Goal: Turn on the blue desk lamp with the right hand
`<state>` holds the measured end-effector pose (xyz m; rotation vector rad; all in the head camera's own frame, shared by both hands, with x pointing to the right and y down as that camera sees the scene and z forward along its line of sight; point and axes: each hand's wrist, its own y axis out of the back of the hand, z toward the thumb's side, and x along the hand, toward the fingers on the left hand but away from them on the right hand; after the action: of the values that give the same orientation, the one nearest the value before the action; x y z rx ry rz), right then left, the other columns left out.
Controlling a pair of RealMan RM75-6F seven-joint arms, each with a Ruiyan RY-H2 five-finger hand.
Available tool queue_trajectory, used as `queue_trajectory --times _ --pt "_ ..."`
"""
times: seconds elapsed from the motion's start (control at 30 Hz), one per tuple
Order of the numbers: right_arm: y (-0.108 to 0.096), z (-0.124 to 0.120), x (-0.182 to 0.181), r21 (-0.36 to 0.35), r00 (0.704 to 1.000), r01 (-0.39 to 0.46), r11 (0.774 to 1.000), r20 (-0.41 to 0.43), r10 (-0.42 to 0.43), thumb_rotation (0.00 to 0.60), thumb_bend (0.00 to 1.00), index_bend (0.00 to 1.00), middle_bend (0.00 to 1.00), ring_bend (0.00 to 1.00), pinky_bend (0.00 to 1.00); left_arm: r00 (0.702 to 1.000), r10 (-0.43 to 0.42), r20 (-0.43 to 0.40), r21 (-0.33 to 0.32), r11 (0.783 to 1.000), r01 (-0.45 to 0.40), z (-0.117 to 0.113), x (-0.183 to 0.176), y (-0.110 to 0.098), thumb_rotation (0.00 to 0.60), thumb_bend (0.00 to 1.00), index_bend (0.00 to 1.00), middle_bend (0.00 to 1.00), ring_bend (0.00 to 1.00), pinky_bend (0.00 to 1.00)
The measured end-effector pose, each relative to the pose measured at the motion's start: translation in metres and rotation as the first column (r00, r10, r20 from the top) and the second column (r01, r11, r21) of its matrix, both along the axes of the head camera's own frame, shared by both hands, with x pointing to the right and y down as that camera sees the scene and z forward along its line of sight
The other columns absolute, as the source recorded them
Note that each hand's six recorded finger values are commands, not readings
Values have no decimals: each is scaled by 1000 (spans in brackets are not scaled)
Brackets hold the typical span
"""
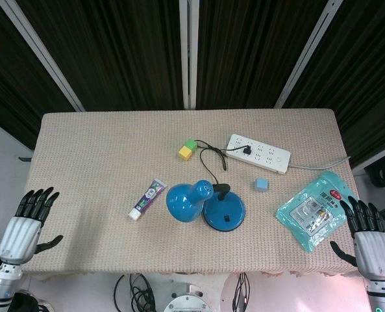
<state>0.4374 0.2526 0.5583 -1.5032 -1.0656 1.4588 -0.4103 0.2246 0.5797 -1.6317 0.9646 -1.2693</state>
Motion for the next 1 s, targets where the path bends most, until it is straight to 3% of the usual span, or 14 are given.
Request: queue_trajectory --times 0.47,0.77,0.83,0.9,0.97,1.0 --pt "0 -1 -6 9 1000 21 1000 15 -21 600 155 0 0 0 0 1000 5 -7 4 1000 -5 -2 1 0 600 28 36 9 0 0" --pt "0 3 -12 -10 998 55 998 21 -54 600 586 0 0 0 0 1000 1 -6 -2 1000 -1 0 0 0 600 28 35 9 0 0" --pt "-1 5 -15 -15 997 67 998 25 -66 600 760 0 0 0 0 1000 1 -6 -7 1000 -1 1 0 0 600 28 36 9 0 0" --pt "-2 7 -18 -20 996 80 997 29 -80 600 868 0 0 0 2 1000 2 -6 -9 1000 -2 2 0 0 600 29 36 9 0 0" --pt "-2 9 -21 -27 995 93 995 34 -92 600 926 0 26 29 73 1000 4 -7 -12 1000 -4 3 0 0 600 28 36 9 0 0" --pt "-2 11 -24 -34 994 101 994 39 -99 600 929 0 93 92 167 1000 5 -7 -12 1000 -5 3 1 0 600 28 36 9 0 0"
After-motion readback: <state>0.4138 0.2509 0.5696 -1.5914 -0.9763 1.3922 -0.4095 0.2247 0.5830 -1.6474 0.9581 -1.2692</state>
